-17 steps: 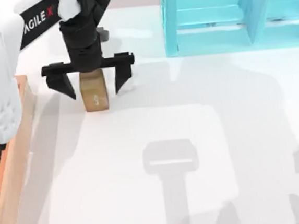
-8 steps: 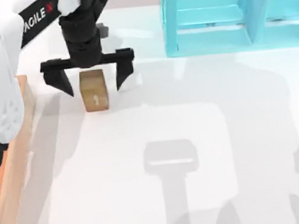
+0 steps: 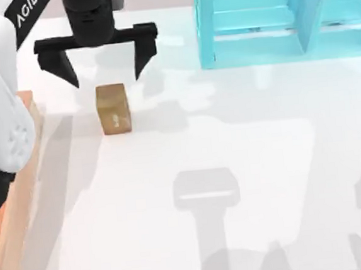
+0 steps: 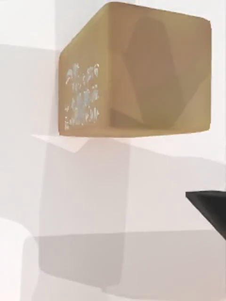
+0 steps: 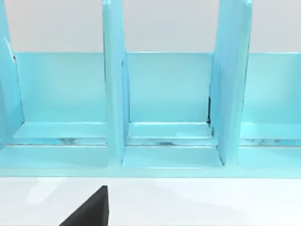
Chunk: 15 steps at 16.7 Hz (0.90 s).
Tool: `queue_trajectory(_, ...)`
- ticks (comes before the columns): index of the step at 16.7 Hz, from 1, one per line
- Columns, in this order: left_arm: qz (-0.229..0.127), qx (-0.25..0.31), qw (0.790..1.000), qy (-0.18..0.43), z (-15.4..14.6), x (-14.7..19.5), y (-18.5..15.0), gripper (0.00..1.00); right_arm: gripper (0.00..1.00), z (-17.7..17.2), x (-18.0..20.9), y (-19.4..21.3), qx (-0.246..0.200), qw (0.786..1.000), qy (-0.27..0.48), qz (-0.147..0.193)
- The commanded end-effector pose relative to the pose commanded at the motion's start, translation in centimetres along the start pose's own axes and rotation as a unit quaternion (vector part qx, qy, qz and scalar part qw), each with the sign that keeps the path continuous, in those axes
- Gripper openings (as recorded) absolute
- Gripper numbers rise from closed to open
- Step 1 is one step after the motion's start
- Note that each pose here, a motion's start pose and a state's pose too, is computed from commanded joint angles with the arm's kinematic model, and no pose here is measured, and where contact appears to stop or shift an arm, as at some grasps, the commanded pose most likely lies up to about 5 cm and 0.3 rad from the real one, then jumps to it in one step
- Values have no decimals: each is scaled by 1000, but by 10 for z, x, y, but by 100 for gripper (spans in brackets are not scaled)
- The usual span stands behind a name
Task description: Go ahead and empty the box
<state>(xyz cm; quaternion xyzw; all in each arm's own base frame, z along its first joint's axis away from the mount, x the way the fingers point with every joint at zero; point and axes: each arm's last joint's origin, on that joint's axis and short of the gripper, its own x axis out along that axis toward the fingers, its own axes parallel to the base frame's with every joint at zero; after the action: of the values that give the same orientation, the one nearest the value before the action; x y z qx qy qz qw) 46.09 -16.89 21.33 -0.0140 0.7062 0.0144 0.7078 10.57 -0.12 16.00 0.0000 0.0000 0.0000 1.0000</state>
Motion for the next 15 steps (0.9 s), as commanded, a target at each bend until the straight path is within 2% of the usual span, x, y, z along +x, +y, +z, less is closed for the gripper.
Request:
queue_trajectory(6, -1, -1, 1000, -3, -1, -6, 2, 100, 100, 0, 0, 0, 0, 1000, 0, 0)
queue_trajectory(8, -3, 2, 1000, -7, 1, -12, 15, 100, 100, 0, 0, 0, 0, 1000, 0, 0)
queue_trajectory(12, -3, 13, 1000, -15, -1, -31, 75, 100, 100, 0, 0, 0, 0, 1000, 0, 0)
queue_trajectory(15, 1, 24, 1000, 0, -18, -35, 136, 100, 100, 0, 0, 0, 0, 1000, 0, 0)
